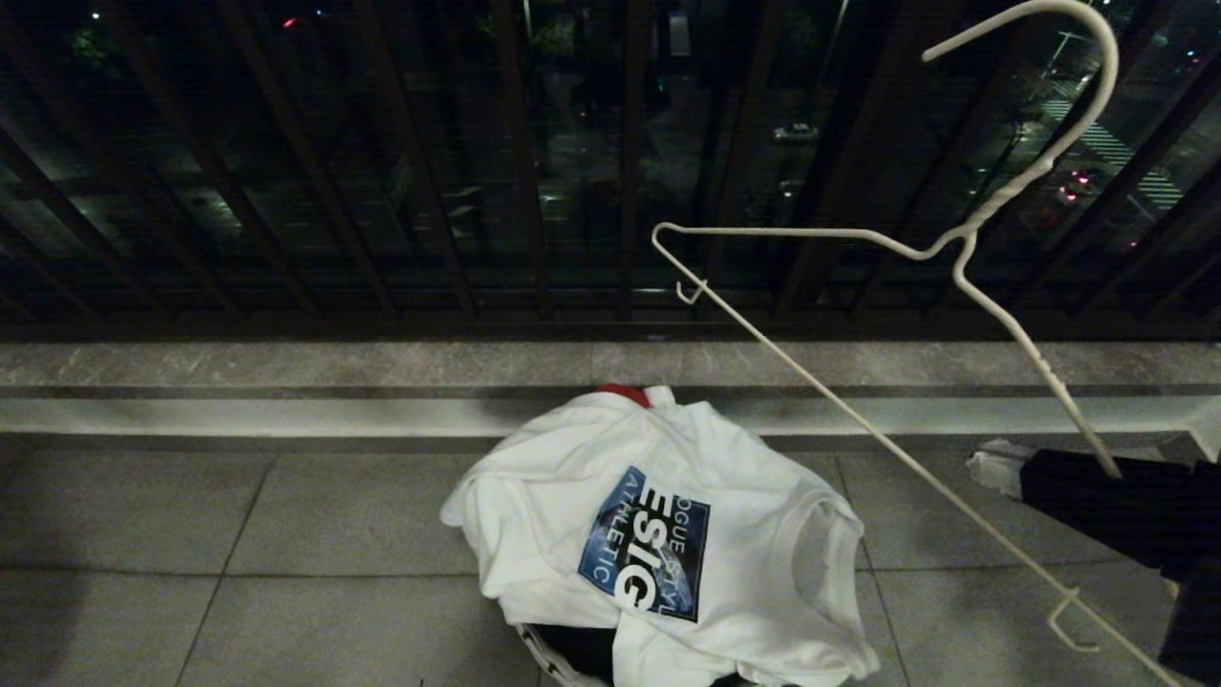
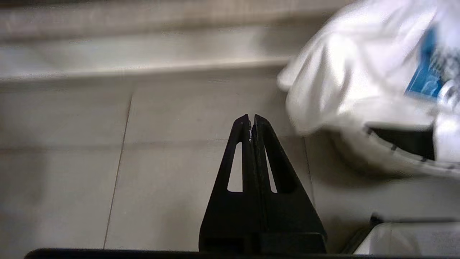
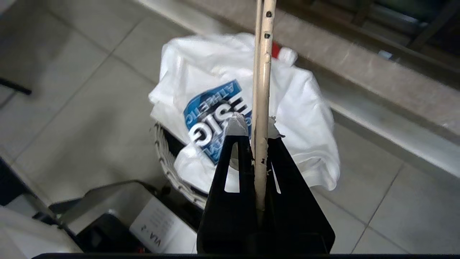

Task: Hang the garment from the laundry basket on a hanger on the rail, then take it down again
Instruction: Pick up clothes from the basket

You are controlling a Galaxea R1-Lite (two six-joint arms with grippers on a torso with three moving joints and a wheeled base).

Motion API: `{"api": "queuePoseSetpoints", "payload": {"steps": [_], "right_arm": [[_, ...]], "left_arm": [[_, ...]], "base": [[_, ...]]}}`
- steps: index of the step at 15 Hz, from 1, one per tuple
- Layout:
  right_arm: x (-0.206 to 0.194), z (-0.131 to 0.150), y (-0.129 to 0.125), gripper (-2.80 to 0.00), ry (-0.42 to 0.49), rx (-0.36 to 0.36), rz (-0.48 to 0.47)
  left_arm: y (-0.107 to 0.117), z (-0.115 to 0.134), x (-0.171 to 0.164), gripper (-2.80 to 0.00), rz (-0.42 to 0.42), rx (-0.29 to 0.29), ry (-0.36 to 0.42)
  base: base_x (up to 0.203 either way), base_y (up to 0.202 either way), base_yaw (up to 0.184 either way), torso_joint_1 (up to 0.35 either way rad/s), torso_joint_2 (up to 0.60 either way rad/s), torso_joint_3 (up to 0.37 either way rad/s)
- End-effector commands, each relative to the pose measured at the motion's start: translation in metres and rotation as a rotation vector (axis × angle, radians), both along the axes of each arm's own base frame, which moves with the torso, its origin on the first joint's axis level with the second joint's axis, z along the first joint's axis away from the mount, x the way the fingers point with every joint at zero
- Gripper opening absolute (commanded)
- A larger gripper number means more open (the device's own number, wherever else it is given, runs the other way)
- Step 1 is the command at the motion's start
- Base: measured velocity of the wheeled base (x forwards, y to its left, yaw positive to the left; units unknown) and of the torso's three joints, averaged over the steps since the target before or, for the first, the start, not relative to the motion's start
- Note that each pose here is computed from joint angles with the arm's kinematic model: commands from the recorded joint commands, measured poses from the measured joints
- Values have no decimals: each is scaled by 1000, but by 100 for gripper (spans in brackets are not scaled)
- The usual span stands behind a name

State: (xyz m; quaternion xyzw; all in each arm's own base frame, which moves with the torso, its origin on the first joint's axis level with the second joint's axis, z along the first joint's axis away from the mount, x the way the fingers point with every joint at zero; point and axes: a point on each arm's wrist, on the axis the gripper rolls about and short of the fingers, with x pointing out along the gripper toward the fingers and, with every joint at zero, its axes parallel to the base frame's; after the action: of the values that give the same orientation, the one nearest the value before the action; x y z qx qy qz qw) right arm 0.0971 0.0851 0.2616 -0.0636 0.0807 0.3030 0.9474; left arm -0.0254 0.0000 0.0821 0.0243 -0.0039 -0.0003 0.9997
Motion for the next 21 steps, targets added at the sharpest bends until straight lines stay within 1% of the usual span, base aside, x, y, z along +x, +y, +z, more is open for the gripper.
{"api": "queuePoseSetpoints", "payload": {"steps": [1,3,6,9,11,12,13,14,16,18,20,21], "right_arm": [[-2,5,-4,-280,-20,16,-12],[-2,5,-4,-280,-20,18,-14],[-2,11,-5,-280,-38,28,-50],[-3,15,-7,-280,-53,37,-74],[-1,14,-6,-280,-47,31,-87],[2,15,-8,-280,-50,33,-111],[5,17,-11,-280,-53,38,-146],[9,19,-13,-280,-54,41,-172],[13,19,-15,-280,-50,38,-201],[14,20,-16,-280,-52,39,-213],[15,22,-17,-280,-56,41,-229],[15,22,-18,-280,-59,41,-233]], "left_arm": [[0,17,-1,-280,-7,2,-14],[-1,35,7,-280,-44,1,44],[-3,70,40,-280,-155,-10,205],[-9,109,99,-280,-310,-36,368],[-24,127,150,-280,-423,-45,465],[-39,132,172,-280,-484,-45,503],[-60,135,193,-280,-535,-35,545],[-83,133,213,-280,-555,-18,590],[-128,122,245,-280,-574,11,666],[-169,108,270,-280,-584,12,723],[-203,94,288,-280,-587,15,760],[-219,89,293,-280,-565,33,771]], "base": [[0,0,0,0,0,0],[0,0,0,0,0,0],[0,0,0,0,0,0],[0,0,0,0,0,0],[0,0,0,0,0,0],[0,0,0,0,0,0],[0,0,0,0,0,0],[0,0,0,0,0,0],[0,0,0,0,0,0],[0,0,0,0,0,0],[0,0,0,0,0,0],[0,0,0,0,0,0]]}}
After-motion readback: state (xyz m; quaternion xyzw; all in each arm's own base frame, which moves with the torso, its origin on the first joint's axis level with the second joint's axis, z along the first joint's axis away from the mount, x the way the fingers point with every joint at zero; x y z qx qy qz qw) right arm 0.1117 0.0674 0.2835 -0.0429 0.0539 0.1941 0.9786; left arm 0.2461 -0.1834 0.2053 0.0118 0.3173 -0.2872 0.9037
